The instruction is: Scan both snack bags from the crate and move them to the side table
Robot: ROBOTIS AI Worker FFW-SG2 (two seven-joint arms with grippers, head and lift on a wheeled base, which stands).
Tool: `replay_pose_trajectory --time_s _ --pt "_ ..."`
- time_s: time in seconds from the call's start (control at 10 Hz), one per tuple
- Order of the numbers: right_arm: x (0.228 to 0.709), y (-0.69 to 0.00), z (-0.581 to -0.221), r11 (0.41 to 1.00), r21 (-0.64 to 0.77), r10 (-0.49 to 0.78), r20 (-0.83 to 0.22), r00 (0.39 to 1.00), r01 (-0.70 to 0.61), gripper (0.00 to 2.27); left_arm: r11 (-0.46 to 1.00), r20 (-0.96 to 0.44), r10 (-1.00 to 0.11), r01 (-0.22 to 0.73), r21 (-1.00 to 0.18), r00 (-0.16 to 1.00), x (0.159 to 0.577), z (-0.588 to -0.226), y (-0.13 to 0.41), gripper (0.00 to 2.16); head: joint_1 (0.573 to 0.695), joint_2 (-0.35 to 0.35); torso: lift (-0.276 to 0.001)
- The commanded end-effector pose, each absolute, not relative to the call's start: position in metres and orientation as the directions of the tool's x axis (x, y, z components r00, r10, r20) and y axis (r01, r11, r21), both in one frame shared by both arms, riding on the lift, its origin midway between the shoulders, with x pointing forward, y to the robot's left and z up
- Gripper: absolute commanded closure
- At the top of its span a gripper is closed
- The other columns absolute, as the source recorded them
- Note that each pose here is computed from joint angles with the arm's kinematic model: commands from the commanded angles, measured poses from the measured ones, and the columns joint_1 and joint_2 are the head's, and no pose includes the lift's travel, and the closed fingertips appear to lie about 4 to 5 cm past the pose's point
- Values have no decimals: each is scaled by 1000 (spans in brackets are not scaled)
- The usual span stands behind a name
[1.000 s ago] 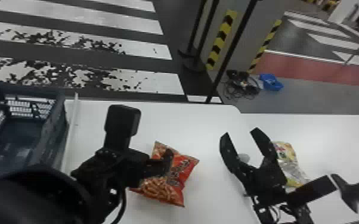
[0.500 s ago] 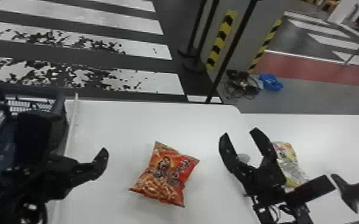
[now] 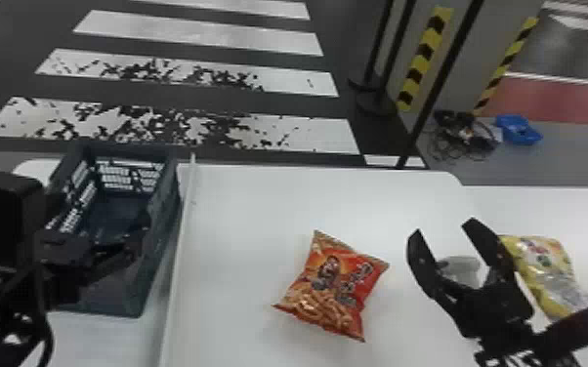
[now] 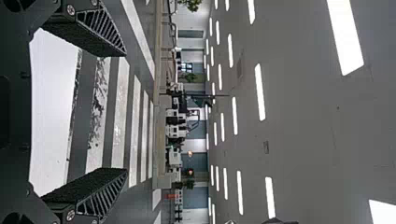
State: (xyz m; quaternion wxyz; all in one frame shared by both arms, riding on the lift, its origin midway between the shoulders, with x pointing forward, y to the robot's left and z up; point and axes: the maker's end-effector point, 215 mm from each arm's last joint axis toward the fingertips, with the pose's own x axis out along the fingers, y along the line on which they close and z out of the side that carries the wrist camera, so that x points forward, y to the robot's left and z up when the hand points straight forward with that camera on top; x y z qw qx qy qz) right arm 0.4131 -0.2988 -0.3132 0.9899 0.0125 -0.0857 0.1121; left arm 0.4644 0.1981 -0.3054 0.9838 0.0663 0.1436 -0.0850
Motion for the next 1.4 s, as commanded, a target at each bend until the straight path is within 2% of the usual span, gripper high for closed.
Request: replay_pose_trajectory --time_s 0.0,0.3,0.7,1.0,1.3 --pt "412 -292 -320 972 8 230 161 960 -234 113 982 -215 -130 155 106 968 474 -295 219 46 695 -134 -95" --pt "410 -277 -327 967 14 251 147 957 -256 113 992 6 -117 117 45 993 486 -268 243 46 695 -78 -95" --pt "390 -209 -403 924 -75 365 -119 924 -375 117 993 8 -82 81 85 997 478 -267 270 46 695 18 -95" --pt "368 -173 -434 891 -150 389 -234 891 -428 113 993 2 -84 84 77 996 477 -269 276 46 695 98 -95" --pt "350 -138 -444 842 -249 405 -292 866 -478 113 993 -7 -94 94 67 996 477 -272 276 46 695 155 -95"
